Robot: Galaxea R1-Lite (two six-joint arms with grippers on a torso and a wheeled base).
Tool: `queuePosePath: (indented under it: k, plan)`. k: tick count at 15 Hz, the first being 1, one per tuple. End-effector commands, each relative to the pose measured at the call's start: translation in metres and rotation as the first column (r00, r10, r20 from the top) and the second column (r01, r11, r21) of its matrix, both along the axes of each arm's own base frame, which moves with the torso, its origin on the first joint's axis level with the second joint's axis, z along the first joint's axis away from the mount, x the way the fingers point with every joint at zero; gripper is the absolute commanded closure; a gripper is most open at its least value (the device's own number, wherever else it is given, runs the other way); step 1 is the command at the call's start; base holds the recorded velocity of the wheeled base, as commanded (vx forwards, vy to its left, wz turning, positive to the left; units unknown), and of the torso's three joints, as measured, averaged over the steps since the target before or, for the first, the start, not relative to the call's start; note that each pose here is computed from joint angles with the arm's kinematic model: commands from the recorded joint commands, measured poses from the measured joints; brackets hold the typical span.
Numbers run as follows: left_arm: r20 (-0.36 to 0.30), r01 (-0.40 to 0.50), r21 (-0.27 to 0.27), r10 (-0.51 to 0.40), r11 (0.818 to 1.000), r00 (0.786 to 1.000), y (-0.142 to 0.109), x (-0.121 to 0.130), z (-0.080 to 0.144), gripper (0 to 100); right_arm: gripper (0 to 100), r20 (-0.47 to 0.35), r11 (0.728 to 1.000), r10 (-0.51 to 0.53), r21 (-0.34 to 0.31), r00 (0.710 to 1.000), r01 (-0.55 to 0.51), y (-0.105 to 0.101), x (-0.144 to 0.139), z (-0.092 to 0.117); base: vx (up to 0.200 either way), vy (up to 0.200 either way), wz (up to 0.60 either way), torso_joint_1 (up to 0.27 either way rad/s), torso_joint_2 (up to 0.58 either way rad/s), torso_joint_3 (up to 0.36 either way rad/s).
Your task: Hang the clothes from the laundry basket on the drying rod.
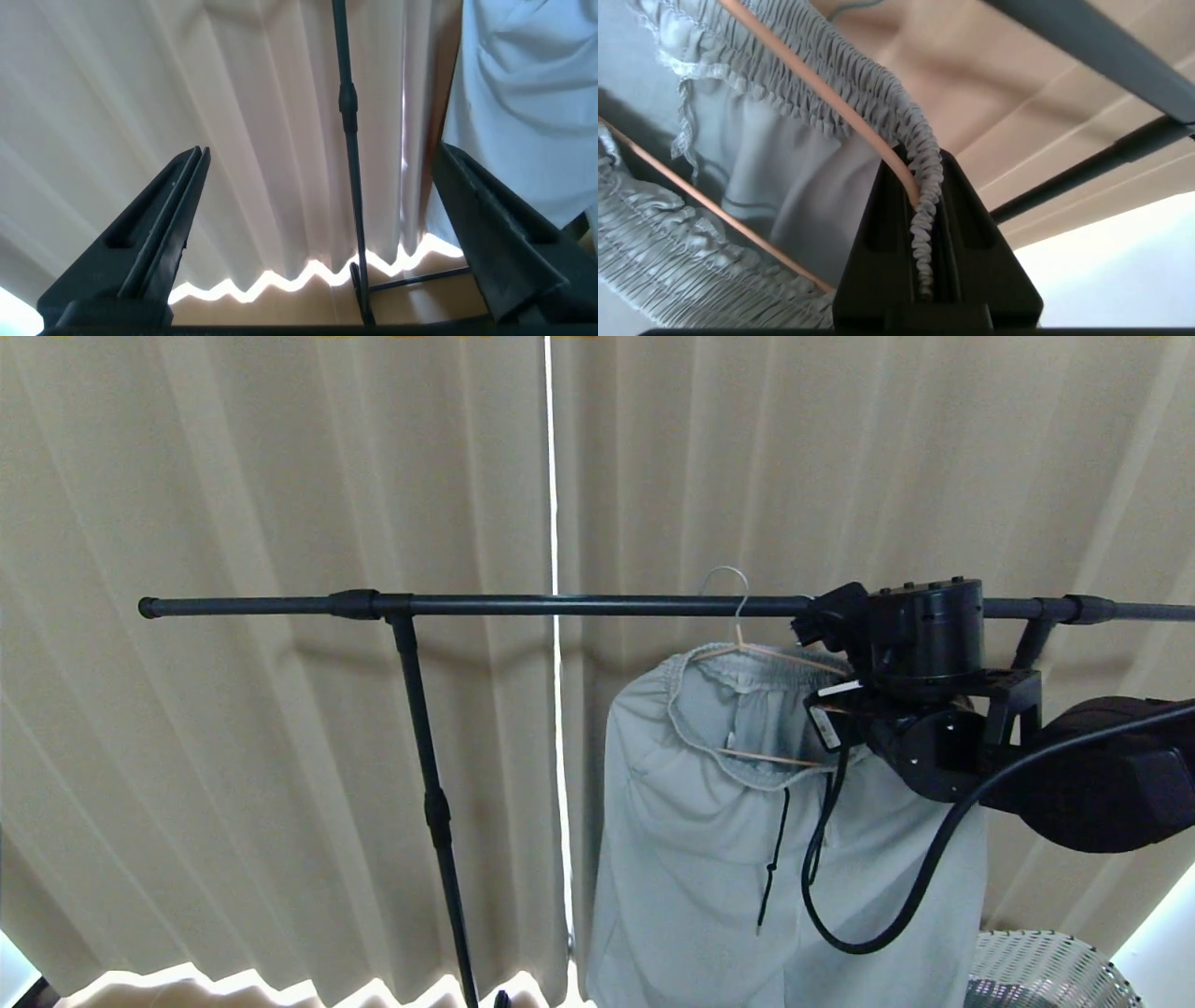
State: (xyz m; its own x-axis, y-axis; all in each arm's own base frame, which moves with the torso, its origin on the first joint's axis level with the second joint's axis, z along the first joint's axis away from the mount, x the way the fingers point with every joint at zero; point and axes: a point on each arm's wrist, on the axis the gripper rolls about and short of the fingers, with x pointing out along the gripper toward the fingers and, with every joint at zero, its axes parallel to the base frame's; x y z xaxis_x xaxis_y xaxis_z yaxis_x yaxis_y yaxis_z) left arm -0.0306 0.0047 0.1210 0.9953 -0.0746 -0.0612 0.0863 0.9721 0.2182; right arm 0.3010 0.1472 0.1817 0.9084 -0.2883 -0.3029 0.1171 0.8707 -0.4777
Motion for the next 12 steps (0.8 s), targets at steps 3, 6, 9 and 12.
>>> queuePosePath:
  k: [3,6,9,12]
  plan:
    - [-0.006,0.003,0.001,-0.003,1.000,1.000,0.000,0.001,-0.001,0,100,-0.021,0.999,0.037,-0.016,0.999,-0.037,0.015,0.000,-0.009,0.000,0.000,0.00,0.000,0.00,0.000]
    - [-0.006,0.003,0.001,-0.003,1.000,1.000,0.000,0.001,-0.001,0,100,-0.006,0.997,0.074,-0.008,0.997,-0.074,0.031,0.000,-0.006,0.000,0.000,0.00,0.000,0.00,0.000]
    - [-0.006,0.003,0.001,-0.003,1.000,1.000,0.000,0.001,-0.001,0,100,-0.025,0.997,0.075,-0.019,0.997,-0.076,0.034,0.005,-0.013,0.000,0.000,0.00,0.000,0.00,0.000]
    - [-0.006,0.002,0.001,-0.002,1.000,1.000,0.000,0.001,-0.001,0,100,-0.030,0.997,0.075,-0.022,0.997,-0.076,0.034,0.005,-0.016,0.000,0.000,0.00,0.000,0.00,0.000]
